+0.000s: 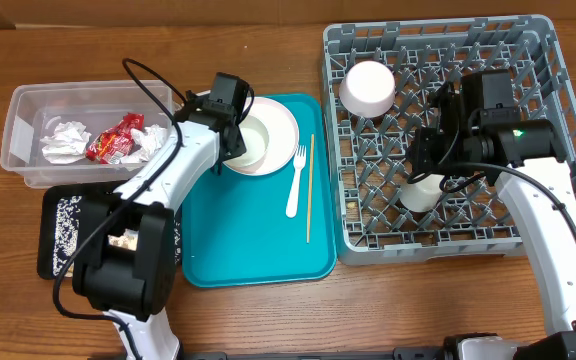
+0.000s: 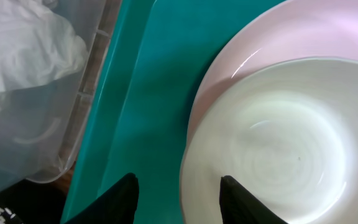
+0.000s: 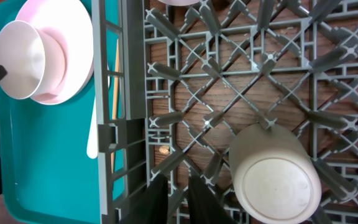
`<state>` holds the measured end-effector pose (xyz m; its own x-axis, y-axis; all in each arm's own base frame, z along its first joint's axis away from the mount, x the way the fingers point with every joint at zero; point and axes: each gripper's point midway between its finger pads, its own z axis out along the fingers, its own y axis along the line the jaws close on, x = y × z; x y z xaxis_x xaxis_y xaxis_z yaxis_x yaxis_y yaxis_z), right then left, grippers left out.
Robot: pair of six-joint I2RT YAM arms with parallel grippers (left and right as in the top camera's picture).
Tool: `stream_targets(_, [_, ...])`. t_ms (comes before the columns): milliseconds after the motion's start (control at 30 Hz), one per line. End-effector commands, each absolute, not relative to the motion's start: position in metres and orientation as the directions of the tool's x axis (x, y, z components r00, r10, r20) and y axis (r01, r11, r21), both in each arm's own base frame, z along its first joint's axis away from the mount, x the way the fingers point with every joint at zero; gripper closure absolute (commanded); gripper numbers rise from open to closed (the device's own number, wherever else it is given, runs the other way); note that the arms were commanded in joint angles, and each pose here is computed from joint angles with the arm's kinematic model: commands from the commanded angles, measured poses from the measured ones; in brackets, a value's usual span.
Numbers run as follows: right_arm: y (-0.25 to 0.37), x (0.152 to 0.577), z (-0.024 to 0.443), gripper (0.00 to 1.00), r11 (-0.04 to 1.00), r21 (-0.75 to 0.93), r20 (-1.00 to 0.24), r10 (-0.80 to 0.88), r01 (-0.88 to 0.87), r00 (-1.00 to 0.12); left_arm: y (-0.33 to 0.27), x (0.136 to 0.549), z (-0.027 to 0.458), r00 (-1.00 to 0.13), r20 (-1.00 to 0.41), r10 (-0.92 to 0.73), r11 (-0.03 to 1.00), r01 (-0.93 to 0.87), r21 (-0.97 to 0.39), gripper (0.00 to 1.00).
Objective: Sort waste into correct bins and load items into the dishwasher
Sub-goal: 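Lower the left gripper and grasp the white bowl's rim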
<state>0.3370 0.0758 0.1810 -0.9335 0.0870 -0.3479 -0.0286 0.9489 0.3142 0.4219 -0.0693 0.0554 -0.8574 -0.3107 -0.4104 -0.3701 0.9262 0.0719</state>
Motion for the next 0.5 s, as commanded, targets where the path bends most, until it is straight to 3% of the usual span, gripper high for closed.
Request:
stream_targets(0, [0.0753,0.3387,0.1821,0.84,0.948,0.316,-0.35,0.091,-0.026,-0.932,-0.0658,0.4219,0.0449,-0.865,-0.397,-0.307,0.924,-0.371,0.093,0.55])
stream_targets(267, [0.0753,0.3388,0.1821,0.84,0.948,0.316,-0.351,0.091,-0.026,-0.932,-0.0671,0.4239,0.0452,-0.862,-0.402,-0.309,0.925,-0.37,0.084,0.7])
stream_targets(367, [0.0753,0.3388,0.182,0.83,0.948,0.316,-0.35,0.091,-0.026,-0.932,-0.0672,0.4238,0.0451,-0.862,-0.402,-0.309,0.925,-0.371,0.084,0.84])
stream_targets(467, [0.0752,0.3388,0.1821,0.83,0.948,0.316,-0.351,0.091,-0.026,-0.932,-0.0671,0.4232,0.0445,-0.863,-0.4,-0.309,0.925,-0.37,0.084,0.85])
